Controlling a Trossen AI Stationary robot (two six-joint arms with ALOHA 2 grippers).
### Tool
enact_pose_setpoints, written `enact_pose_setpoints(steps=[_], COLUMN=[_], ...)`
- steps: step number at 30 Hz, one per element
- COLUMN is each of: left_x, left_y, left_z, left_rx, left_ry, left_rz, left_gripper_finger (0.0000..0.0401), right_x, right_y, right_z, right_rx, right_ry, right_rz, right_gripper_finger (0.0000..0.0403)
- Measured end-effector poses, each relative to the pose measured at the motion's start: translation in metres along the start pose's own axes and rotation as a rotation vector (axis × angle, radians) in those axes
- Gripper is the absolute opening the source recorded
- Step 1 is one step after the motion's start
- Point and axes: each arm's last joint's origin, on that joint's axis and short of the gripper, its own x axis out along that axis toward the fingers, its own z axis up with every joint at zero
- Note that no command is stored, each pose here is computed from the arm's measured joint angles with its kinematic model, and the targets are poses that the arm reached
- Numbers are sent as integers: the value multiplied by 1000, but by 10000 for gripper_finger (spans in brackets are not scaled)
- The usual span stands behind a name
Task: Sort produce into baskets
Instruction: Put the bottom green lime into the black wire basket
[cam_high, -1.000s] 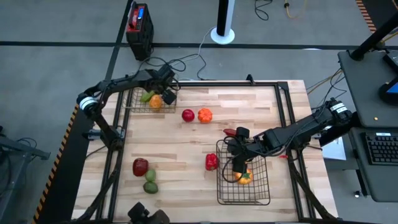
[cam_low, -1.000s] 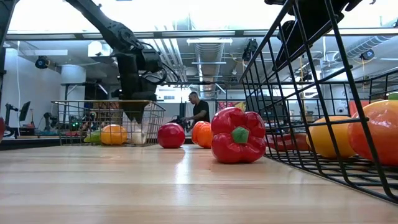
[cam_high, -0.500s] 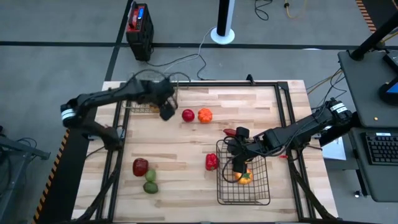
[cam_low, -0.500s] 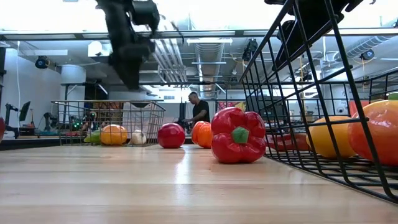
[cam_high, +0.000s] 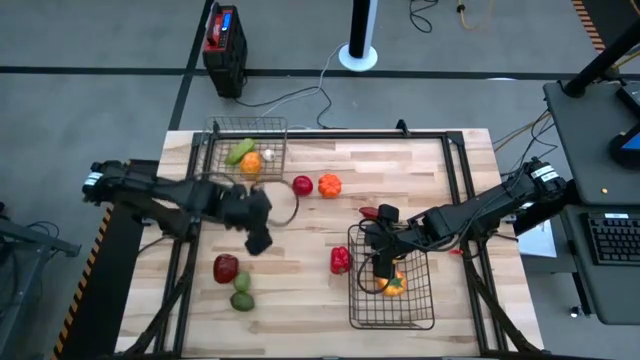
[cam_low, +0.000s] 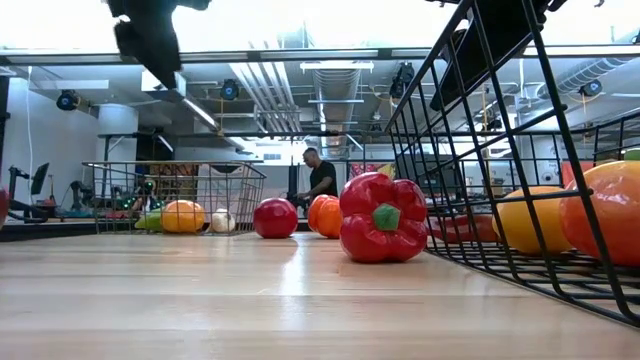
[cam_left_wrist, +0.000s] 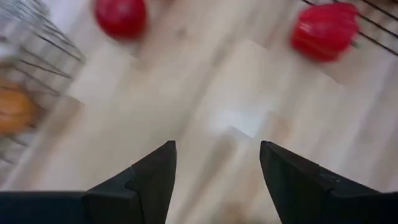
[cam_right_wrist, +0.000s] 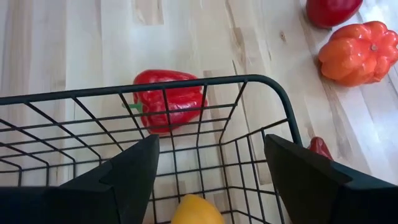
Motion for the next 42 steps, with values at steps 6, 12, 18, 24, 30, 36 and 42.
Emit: enact_pose_setpoints(steps=[6,12,18,24,30,36,42], left_x=[-5,-4,8,22,25,34,41], left_y=[-39,-68,-93,-110,-119,-125,-137], left_z=[-35,-66,-90,-114,-131,-143,-154], left_rx=[141,260,338,359,322,329,416], left_ry=[87,140,181,260,268,279,268], left_rz=[-113,-146,-130,-92,-62,-23,-18], left_gripper_finger=[213,213,213,213,213,233,276], right_x=[0,0,0,0,0,0,0], right_y=[0,0,1,1,1,1,1], right_z=[0,1,1,2,2,2,2], right_rx=[1,5,15,24,25,23,24], right_ry=[-1,-10,-14,-15,-17,-16,-16], right_rz=[1,5,7,9,14,14,14], right_gripper_finger=[277,281,290,297,299,300,306])
